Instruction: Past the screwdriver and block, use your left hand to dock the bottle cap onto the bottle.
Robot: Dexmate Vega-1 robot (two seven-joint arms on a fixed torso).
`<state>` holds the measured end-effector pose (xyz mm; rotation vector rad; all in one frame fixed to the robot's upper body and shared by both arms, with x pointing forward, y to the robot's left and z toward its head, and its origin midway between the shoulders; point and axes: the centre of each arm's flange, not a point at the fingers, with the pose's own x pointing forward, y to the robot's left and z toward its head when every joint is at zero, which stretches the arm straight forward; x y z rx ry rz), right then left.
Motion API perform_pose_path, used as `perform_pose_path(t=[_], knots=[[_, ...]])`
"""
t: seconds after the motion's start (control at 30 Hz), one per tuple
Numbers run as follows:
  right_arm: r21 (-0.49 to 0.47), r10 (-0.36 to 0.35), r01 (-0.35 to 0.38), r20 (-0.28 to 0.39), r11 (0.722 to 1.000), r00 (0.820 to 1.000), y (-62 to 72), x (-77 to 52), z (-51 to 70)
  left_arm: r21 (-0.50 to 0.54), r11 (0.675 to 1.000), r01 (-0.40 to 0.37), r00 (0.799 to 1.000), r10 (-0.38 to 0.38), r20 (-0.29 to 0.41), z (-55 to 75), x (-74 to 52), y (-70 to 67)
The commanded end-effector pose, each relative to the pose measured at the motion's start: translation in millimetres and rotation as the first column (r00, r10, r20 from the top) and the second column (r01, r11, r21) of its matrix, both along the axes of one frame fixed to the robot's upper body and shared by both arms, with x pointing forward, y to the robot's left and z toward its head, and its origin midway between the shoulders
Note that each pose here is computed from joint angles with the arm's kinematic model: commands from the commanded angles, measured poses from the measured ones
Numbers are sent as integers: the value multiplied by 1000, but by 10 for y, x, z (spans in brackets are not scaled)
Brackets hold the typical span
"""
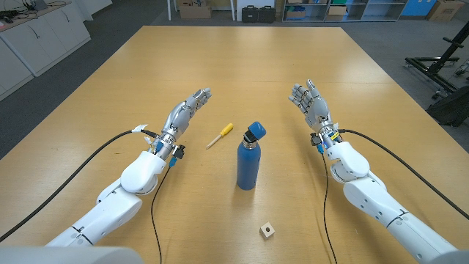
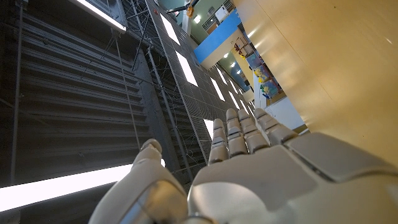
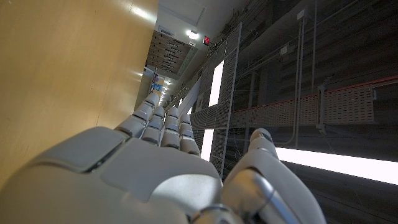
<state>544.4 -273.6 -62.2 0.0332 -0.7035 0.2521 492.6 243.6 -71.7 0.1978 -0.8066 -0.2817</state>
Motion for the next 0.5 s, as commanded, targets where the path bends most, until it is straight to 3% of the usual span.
perform_pose_path(t=[0.03,0.3,0.5], knots=[[-1,1,-1,-9,1000,1000,-29,47,-66,-74,997,-11,999,9,-34,-93,178,120],[2,-1,1,-32,1000,999,-85,143,-144,-107,994,-29,999,24,-47,-149,236,130],[-7,2,-2,-32,1000,999,-71,189,-138,-112,993,-27,999,23,-45,-170,234,116]])
